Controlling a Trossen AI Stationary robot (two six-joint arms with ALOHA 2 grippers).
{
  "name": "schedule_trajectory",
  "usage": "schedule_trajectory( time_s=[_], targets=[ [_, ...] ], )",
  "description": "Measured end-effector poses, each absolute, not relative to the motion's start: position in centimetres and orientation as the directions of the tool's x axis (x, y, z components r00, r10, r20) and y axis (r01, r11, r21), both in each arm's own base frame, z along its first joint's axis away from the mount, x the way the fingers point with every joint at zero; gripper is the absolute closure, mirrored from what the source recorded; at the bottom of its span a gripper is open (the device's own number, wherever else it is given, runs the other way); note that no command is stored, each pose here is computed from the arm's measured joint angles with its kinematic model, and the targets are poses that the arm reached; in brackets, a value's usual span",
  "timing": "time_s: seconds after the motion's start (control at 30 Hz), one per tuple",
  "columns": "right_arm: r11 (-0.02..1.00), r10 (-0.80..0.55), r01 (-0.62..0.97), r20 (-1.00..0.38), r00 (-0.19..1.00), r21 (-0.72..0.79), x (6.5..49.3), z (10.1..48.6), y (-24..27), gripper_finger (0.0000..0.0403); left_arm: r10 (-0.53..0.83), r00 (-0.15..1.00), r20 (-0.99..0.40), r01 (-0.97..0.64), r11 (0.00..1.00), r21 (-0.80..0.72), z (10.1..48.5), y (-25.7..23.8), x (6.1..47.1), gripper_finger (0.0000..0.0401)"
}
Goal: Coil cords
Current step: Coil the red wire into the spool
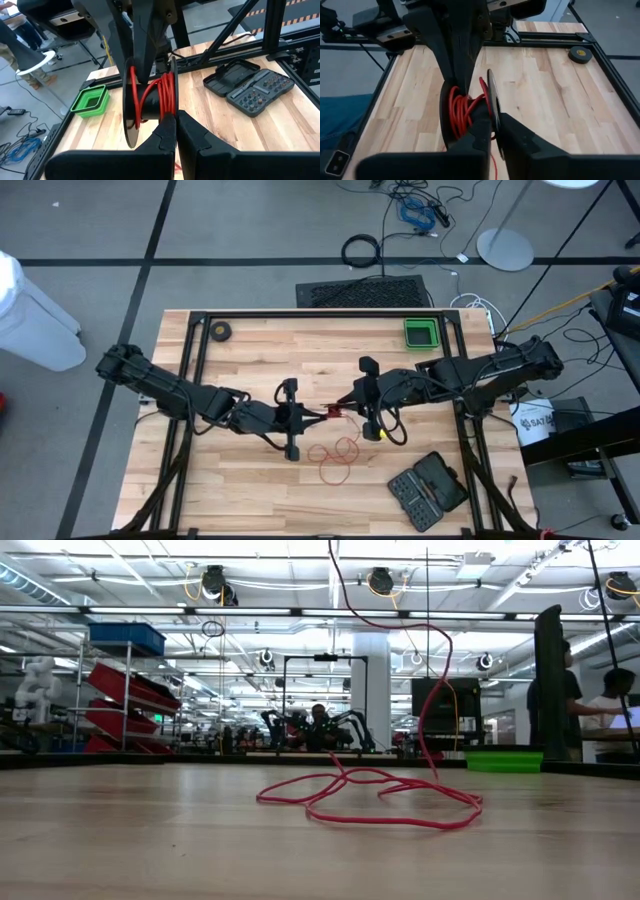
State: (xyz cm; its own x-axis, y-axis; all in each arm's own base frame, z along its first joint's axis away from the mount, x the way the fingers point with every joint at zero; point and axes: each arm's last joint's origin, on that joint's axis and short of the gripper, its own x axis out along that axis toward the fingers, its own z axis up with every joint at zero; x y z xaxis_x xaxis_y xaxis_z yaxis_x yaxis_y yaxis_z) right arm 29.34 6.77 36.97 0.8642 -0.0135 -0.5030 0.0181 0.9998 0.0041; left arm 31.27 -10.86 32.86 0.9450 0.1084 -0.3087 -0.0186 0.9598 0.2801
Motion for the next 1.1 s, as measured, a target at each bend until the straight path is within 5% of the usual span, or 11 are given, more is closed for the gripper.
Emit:
schedule_trajectory(
  time_s=[0.33, 0.53, 0.73, 1.1],
  targets=[
    [1.000, -0.015, 0.000, -0.503, 0.864, -0.029, 29.3, 37.0, 6.8, 0.0401, 0.103, 0.947, -0.305, -0.022, 0.966, 0.258, 32.9, -10.9, 31.3, 0.0392],
    [0.999, -0.013, -0.004, -0.499, 0.866, -0.031, 29.2, 37.1, 6.8, 0.0402, 0.048, 0.950, -0.308, 0.013, 0.981, 0.192, 32.9, -11.1, 31.3, 0.0310],
    [0.999, -0.038, 0.023, -0.471, 0.881, -0.038, 28.5, 37.9, 6.4, 0.0403, 0.206, 0.938, -0.278, -0.139, 0.960, 0.243, 33.0, -11.4, 30.9, 0.0235],
    [0.962, -0.273, 0.241, -0.409, 0.871, -0.129, 26.0, 39.6, 5.3, 0.0403, 0.411, 0.889, -0.203, -0.336, 0.885, 0.322, 33.1, -14.2, 29.2, 0.0223]
  ],
)
